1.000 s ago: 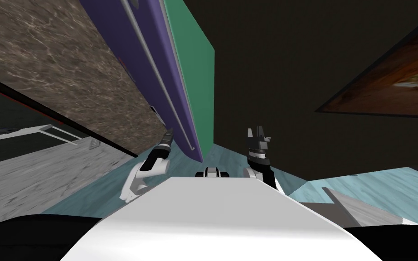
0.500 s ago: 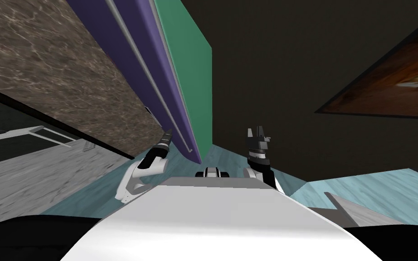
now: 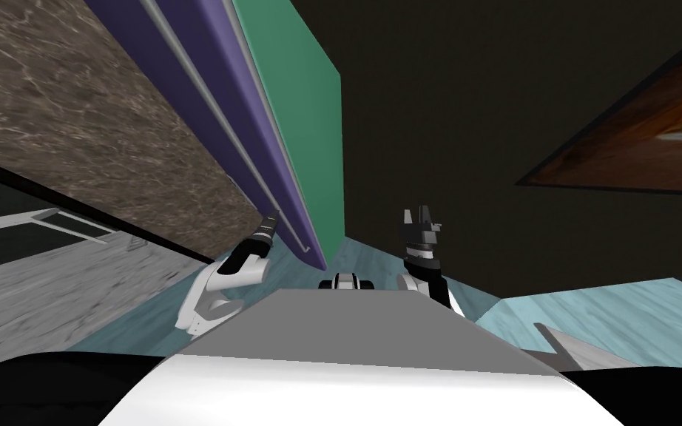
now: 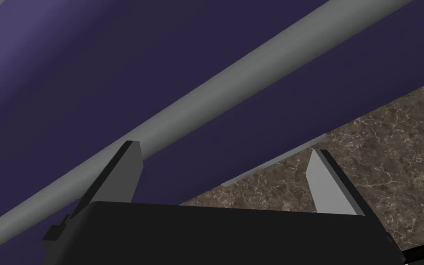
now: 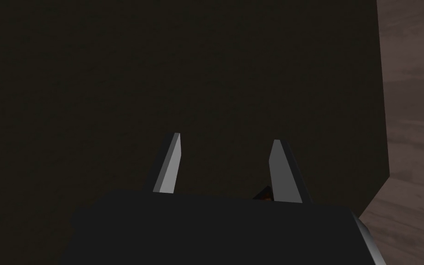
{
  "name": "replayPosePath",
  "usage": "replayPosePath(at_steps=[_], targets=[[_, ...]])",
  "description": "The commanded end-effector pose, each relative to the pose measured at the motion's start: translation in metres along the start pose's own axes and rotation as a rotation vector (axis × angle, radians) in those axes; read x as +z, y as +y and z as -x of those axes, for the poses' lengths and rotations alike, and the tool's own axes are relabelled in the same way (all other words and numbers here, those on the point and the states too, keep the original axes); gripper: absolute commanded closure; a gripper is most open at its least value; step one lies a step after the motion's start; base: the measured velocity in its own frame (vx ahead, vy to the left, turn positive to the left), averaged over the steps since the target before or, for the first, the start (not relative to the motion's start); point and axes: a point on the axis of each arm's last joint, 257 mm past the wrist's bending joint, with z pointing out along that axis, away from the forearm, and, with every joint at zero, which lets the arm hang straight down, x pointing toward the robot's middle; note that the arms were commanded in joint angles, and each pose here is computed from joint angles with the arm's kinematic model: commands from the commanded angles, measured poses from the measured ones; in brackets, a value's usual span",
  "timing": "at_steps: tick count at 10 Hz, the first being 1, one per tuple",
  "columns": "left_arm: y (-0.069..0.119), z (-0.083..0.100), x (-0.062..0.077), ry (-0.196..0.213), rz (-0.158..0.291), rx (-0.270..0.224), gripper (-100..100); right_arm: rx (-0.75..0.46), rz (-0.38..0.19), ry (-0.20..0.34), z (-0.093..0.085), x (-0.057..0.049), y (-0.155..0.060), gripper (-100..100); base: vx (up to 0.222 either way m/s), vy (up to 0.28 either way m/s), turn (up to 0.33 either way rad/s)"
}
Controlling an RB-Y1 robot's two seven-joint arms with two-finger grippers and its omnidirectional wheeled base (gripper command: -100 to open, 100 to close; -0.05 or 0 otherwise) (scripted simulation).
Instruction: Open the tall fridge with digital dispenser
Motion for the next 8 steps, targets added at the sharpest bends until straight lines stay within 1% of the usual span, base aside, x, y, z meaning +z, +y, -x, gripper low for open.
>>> replayPosePath(at_steps=[1, 3, 4, 5, 6, 7, 8], targets=[[-0.016, 0.009, -0.009, -0.013, -0.013, 0.009, -100, 0.0, 0.0, 0.0, 0.0, 0.0, 0.0, 0, 0.05, -0.04, -0.011], [-0.03, 0.014, -0.015, -0.022, -0.037, 0.009, -100, 0.0, 0.0, 0.0, 0.0, 0.0, 0.0, 0, 0.031, -0.028, -0.01], [-0.025, 0.012, -0.014, -0.018, -0.028, 0.009, -100, 0.0, 0.0, 0.0, 0.0, 0.0, 0.0, 0, 0.009, -0.01, 0.0], [-0.028, 0.018, -0.014, -0.027, -0.023, 0.01, -100, 0.0, 0.0, 0.0, 0.0, 0.0, 0.0, 0, 0.091, 0.012, -0.065], [-0.026, 0.016, -0.014, -0.023, -0.027, 0.01, -100, 0.0, 0.0, 0.0, 0.0, 0.0, 0.0, 0, 0.057, 0.011, -0.018], [-0.026, 0.016, -0.014, -0.024, -0.025, 0.01, 100, 0.0, 0.0, 0.0, 0.0, 0.0, 0.0, 0, 0.003, 0.001, 0.021], [-0.031, 0.009, -0.013, -0.001, -0.039, 0.011, 100, 0.0, 0.0, 0.0, 0.0, 0.0, 0.0, 0, -0.107, 0.137, -0.061]])
